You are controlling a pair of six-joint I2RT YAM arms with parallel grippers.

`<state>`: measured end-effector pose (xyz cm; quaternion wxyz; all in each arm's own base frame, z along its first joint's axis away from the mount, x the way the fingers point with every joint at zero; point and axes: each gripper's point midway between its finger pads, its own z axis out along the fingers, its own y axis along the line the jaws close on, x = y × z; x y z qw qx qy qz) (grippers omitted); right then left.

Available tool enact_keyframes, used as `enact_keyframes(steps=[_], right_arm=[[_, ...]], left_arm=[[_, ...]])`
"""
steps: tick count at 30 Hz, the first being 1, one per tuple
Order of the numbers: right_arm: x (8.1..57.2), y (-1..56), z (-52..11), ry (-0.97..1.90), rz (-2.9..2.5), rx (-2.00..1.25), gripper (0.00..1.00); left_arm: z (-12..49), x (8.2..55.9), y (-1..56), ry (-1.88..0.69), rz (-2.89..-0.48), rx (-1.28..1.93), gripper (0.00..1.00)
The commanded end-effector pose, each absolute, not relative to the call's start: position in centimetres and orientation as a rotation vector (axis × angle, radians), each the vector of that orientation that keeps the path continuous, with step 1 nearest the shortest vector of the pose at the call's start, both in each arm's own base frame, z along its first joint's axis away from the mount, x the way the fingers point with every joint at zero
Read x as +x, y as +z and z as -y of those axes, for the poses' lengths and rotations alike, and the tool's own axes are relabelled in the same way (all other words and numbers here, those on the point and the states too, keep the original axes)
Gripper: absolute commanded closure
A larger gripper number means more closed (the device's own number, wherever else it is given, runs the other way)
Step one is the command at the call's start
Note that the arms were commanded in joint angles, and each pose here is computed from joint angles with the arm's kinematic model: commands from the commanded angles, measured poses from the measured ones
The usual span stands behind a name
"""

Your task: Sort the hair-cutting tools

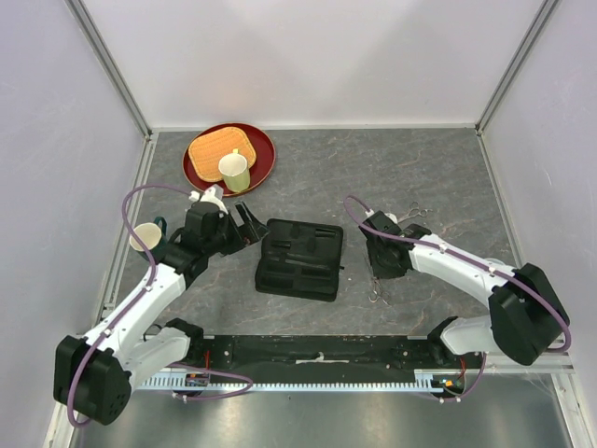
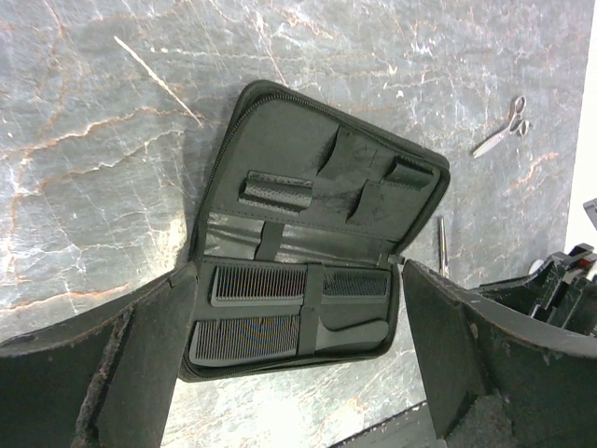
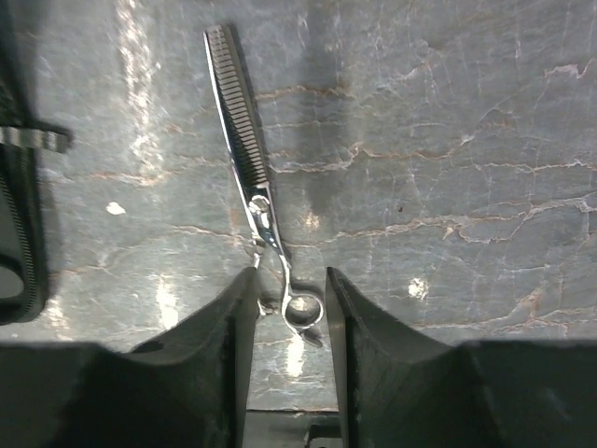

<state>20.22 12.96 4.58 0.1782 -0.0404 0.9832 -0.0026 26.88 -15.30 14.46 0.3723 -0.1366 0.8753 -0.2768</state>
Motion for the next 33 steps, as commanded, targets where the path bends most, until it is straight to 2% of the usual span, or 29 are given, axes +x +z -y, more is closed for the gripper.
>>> enact_keyframes(steps=[1, 17, 20, 23, 24, 28, 33], right_arm=[[19.4, 3.6, -12.3, -0.050, -2.819, -0.110, 0.64], [19.1, 0.6, -12.9, -0.034, -2.869, -0.113, 0.71], [19.3, -0.1, -13.1, -0.032, -2.873, -0.089, 0.78], [19.4, -0.2, -13.5, -0.002, -2.875, -0.078, 0.92], [19.6, 0.0, -13.7, 0.008, -2.862, -0.073, 1.00], [21.2, 1.9, -13.9, 0.023, -2.767, -0.010, 1.00], [24.4, 8.1, -15.4, 0.188, -2.532, 0.088, 1.00]], left_arm=[[16.5, 26.8, 14.5, -0.786, -2.240, -0.329, 0.04], [16.8, 27.5, 14.0, -0.774, -2.264, -0.321, 0.04], [16.8, 27.5, 14.1, -0.775, -2.264, -0.318, 0.04], [16.8, 27.5, 14.3, -0.780, -2.256, -0.315, 0.05], [16.8, 27.5, 14.3, -0.779, -2.256, -0.311, 0.05], [16.9, 27.5, 14.8, -0.789, -2.243, -0.290, 0.05], [19.1, 27.1, 16.6, -0.941, -2.181, -0.145, 0.06]])
